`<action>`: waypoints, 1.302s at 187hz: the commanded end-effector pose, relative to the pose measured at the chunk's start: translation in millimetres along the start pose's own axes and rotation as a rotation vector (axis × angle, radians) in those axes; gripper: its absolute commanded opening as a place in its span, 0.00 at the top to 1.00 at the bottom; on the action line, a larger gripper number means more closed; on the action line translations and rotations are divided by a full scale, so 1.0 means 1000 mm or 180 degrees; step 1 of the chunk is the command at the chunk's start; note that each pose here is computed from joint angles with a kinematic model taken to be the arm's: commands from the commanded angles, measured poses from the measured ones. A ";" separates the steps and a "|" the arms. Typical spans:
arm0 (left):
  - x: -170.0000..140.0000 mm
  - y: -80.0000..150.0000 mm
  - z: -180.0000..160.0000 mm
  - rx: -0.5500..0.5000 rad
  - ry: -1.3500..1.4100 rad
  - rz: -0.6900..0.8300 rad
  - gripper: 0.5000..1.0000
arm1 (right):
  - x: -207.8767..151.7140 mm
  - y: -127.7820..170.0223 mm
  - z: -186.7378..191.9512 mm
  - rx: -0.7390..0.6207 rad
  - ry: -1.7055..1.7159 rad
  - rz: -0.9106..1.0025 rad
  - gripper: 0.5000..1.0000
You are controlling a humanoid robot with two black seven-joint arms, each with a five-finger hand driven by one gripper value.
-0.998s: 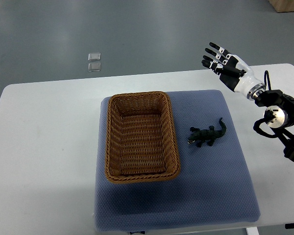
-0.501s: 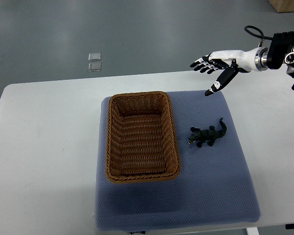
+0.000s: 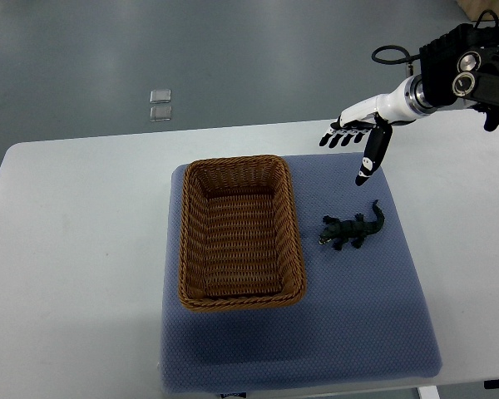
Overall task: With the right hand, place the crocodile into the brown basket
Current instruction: 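Swing the right hand over and lower it toward the green crocodile, then close the right hand's fingers around the green crocodile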
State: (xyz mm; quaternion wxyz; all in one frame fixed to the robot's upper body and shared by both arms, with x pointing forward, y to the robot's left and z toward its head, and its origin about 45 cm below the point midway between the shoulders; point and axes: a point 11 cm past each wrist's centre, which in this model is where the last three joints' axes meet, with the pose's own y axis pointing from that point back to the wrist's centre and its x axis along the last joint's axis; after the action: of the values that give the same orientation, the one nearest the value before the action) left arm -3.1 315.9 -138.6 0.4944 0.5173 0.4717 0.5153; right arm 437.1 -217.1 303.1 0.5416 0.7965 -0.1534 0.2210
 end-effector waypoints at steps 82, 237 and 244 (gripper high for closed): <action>0.002 0.000 0.000 0.0002 -0.0005 0.0016 0.00 | -0.052 -0.025 0.016 -0.0013 0.0087 -0.0156 0.14; 0.001 0.000 0.000 0.0001 -0.0005 0.0006 0.00 | -0.092 -0.052 0.055 -0.0282 0.0392 -0.0138 0.17; 0.001 0.000 -0.001 0.0006 -0.0004 0.0006 0.00 | -0.094 -0.053 0.057 -0.0288 0.0388 -0.0139 0.17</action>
State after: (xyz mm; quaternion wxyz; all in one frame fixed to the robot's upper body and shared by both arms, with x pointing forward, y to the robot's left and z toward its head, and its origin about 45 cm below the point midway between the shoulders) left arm -3.4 316.3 -138.6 0.4942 0.5181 0.4712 0.5151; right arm 393.7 -245.1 201.2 0.5847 0.7633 -0.1105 0.2515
